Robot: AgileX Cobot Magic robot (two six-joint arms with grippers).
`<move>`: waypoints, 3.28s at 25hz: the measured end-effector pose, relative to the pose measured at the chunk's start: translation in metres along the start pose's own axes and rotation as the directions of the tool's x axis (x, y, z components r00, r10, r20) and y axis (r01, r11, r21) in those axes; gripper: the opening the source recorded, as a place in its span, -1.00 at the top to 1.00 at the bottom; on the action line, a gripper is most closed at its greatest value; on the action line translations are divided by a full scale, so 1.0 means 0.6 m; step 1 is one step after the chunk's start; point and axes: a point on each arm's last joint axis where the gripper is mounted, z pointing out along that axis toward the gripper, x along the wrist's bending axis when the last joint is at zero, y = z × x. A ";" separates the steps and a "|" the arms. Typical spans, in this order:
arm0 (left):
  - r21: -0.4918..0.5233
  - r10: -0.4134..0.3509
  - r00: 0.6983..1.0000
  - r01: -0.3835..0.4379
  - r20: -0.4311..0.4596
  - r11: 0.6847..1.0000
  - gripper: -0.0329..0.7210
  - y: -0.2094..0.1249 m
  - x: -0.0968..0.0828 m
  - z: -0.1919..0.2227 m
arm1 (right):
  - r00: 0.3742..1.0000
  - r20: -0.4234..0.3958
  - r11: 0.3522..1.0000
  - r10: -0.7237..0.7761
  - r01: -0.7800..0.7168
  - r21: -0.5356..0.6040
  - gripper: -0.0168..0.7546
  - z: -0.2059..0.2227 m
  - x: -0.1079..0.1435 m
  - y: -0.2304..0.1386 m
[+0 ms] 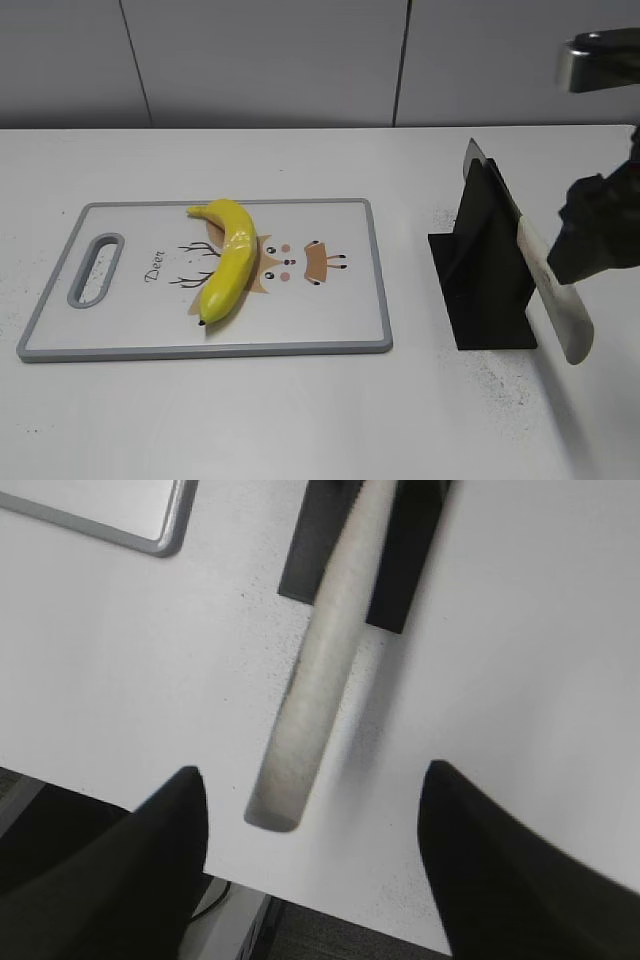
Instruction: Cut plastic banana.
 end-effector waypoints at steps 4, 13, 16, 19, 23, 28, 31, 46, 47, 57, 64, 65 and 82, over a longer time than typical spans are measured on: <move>0.000 0.000 1.000 0.000 0.000 1.000 -0.45 0.000 0.000 0.000 | 0.999 0.007 0.999 0.031 -0.031 0.028 -0.34 0.039 0.002 0.020; 0.000 0.000 1.000 0.000 0.000 1.000 -0.42 0.000 0.000 0.000 | 0.986 0.050 0.976 0.161 -0.167 0.143 -0.34 0.122 -0.001 0.036; 0.000 0.000 1.000 0.000 0.000 1.000 -0.42 0.000 0.000 0.000 | 0.979 0.061 0.964 0.196 -0.204 0.169 -0.34 0.142 -0.002 0.038; 0.000 0.000 1.000 0.000 0.000 1.000 -0.41 0.000 0.000 0.000 | 0.972 0.067 0.952 0.227 -0.236 0.193 -0.30 0.156 -0.001 0.038; 0.000 0.000 1.000 0.000 0.000 1.000 -0.39 0.000 0.000 0.000 | 0.963 0.070 0.937 0.261 -0.270 0.220 0.28 0.163 0.000 0.036; 0.000 0.000 1.000 0.000 0.000 1.000 -0.39 0.000 0.000 0.000 | 0.956 0.085 0.929 0.281 -0.293 0.225 0.54 0.163 -0.001 0.035; 0.000 0.000 1.000 0.000 -0.001 1.000 -0.38 0.000 0.000 0.000 | 0.956 0.085 0.929 0.281 -0.293 0.225 0.54 0.163 -0.001 0.035; 0.000 0.000 1.000 0.000 -0.001 1.000 -0.36 0.000 0.000 0.000 | 0.960 0.044 0.950 0.278 -0.281 0.133 0.54 0.093 0.002 0.028; 0.000 0.000 1.000 0.000 -0.001 1.000 -0.36 0.000 0.000 0.000 | 0.961 0.043 0.953 0.274 -0.278 0.123 0.54 0.088 0.002 0.027; 0.000 0.000 1.000 0.000 -0.001 1.000 -0.36 0.000 0.000 0.000 | 0.966 0.041 0.966 0.253 -0.255 0.046 0.54 0.034 0.003 0.043; 0.000 0.000 1.000 0.000 -0.001 1.000 -0.36 0.000 0.000 0.000 | 0.971 0.064 0.973 0.230 -0.230 -0.013 0.54 -0.020 0.004 0.074; 0.000 0.000 1.000 0.000 -0.001 1.000 -0.36 0.000 0.000 0.000 | 0.974 0.066 0.976 0.217 -0.216 -0.025 0.54 -0.026 0.005 0.078; -0.027 0.115 0.987 -0.113 0.109 0.993 -0.36 0.070 -0.002 0.028 | 0.759 -0.004 0.759 -0.651 0.651 -0.004 0.54 -0.033 0.025 0.130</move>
